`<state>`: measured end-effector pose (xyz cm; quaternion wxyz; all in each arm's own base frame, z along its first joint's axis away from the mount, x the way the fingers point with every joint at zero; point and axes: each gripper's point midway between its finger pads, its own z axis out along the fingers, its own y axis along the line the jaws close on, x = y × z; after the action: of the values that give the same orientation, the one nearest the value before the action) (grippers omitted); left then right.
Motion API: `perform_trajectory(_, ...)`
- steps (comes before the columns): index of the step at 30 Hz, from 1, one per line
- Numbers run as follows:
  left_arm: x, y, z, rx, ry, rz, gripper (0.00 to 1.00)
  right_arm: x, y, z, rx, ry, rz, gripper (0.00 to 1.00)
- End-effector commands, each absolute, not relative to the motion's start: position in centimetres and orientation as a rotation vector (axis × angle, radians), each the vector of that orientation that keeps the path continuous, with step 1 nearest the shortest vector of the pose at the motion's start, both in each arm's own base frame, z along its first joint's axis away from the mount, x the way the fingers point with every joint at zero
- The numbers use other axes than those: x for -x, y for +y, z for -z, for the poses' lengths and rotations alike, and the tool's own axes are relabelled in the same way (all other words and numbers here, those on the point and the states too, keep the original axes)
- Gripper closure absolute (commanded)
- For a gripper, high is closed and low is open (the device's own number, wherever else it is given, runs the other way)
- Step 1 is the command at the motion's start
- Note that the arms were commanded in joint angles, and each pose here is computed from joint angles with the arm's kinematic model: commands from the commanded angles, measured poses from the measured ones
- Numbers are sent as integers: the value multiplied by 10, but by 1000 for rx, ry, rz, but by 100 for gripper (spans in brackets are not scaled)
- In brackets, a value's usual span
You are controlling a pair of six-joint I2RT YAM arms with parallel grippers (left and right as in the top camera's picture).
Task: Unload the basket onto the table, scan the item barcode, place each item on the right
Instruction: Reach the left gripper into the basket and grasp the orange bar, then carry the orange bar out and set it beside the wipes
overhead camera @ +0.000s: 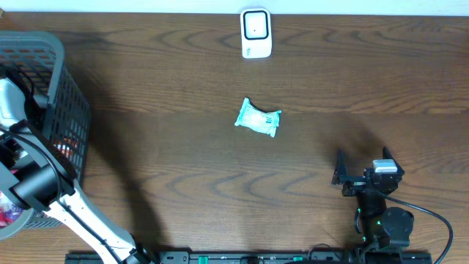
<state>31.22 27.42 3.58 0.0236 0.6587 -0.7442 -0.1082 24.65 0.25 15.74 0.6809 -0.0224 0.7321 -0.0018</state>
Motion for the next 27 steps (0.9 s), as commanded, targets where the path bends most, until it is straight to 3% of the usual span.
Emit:
perform_trajectory(1,-305,274,-39,-2024,-2285,349,93,-246,0,-157,51,1641,16,1)
perform_trajectory(5,-313,279,-82,-2045,-2388,346,93,-246,0,-157,51,1641,16,1)
perform_trajectory(14,-311,276,-246,-2412,-2684,329,93,-246,0,-157,51,1641,16,1)
perform_trajectory(21,-318,224,-390,-2469,-3271,-141,93,-246,0,-158,51,1641,16,1)
perform_trajectory(23,-322,191,-428,-2315,-3507,-397,93,-246,0,-157,51,1641,16,1)
perform_trajectory(27,-330,98,-481,-1705,-3878,-987,93,-246,0,-157,51,1641,16,1)
